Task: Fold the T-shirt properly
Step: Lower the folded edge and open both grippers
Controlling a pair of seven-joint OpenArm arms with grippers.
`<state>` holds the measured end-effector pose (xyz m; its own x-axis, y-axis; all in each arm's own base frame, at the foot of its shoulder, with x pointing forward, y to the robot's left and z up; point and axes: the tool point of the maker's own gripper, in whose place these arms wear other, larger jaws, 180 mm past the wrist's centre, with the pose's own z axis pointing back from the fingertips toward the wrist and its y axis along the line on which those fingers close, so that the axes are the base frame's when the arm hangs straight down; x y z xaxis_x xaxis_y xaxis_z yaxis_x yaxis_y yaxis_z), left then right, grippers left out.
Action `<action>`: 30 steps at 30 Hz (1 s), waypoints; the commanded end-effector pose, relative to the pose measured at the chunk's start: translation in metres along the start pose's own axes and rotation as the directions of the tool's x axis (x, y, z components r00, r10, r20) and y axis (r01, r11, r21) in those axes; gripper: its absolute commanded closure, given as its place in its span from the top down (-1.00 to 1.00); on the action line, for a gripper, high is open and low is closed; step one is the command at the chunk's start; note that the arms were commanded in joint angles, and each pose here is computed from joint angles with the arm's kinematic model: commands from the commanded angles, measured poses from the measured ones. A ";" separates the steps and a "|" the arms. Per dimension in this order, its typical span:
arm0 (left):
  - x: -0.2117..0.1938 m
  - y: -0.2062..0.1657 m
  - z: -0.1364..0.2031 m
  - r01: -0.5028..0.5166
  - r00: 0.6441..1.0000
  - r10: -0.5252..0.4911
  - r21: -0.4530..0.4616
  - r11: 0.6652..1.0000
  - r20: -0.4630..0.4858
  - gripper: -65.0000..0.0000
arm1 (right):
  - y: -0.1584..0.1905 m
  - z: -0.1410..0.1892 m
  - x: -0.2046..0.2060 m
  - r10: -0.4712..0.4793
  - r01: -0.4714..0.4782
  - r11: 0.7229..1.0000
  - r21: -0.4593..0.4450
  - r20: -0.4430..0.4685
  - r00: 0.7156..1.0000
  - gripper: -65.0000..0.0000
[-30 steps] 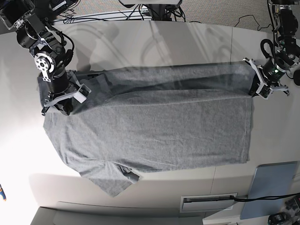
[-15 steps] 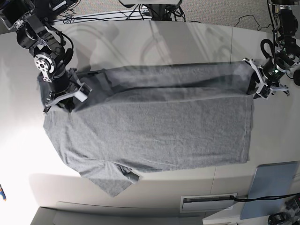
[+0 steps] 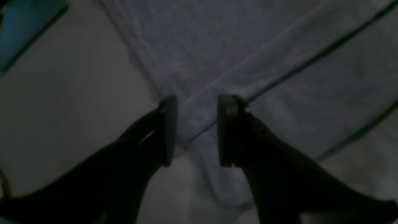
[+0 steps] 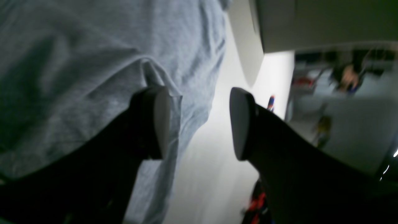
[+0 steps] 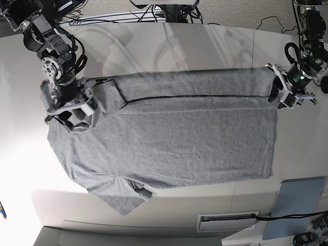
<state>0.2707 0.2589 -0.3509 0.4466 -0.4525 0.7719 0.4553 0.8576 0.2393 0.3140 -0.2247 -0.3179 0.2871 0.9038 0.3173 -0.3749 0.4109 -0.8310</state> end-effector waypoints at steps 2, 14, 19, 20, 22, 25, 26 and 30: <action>0.007 0.003 0.005 -0.053 0.998 0.053 -0.009 0.999 0.024 -0.56 | -0.016 0.001 -0.003 -0.028 0.027 0.998 -0.056 -0.019 0.999 -0.30; -0.007 -0.032 -0.005 -0.391 0.918 0.392 -0.020 0.920 0.064 -1.00 | 0.001 -0.001 -0.075 -0.478 0.475 0.878 -0.063 -0.196 0.856 -1.00; -0.027 -0.033 -0.018 -0.482 0.876 0.481 0.013 0.876 0.042 -1.00 | 0.033 -0.007 -0.085 -0.527 0.558 0.826 0.075 -0.248 0.813 -1.00; -0.034 -0.033 -0.021 -0.496 0.868 0.496 0.018 0.868 0.027 -1.00 | 0.039 -0.007 -0.087 -0.525 0.563 0.822 0.091 -0.262 0.810 -1.00; -0.051 -0.039 -0.024 -0.523 0.852 0.523 0.013 0.852 -0.020 -1.00 | 0.049 -0.006 -0.093 -0.519 0.572 0.812 0.118 -0.301 0.800 -1.00; -0.072 -0.055 -0.022 -0.585 0.808 0.581 -0.016 0.811 -0.097 -1.00 | 0.060 -0.001 -0.103 -0.482 0.562 0.814 0.148 -0.368 0.795 -1.00; -0.076 -0.058 -0.020 -0.599 0.797 0.594 -0.019 0.801 -0.105 -1.00 | 0.063 0.001 -0.104 -0.474 0.559 0.814 0.155 -0.378 0.795 -1.00; -0.089 -0.069 -0.005 -0.625 0.776 0.617 -0.022 0.780 -0.130 -1.00 | 0.073 0.008 -0.110 -0.460 0.556 0.814 0.170 -0.397 0.794 -1.00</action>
<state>0.2142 0.2331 -0.4310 0.6814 0.1944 0.7056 0.0907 0.9342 -0.3450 0.2491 -0.2866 -0.4131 0.7459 0.4749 0.4670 -0.2931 0.8637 -0.4100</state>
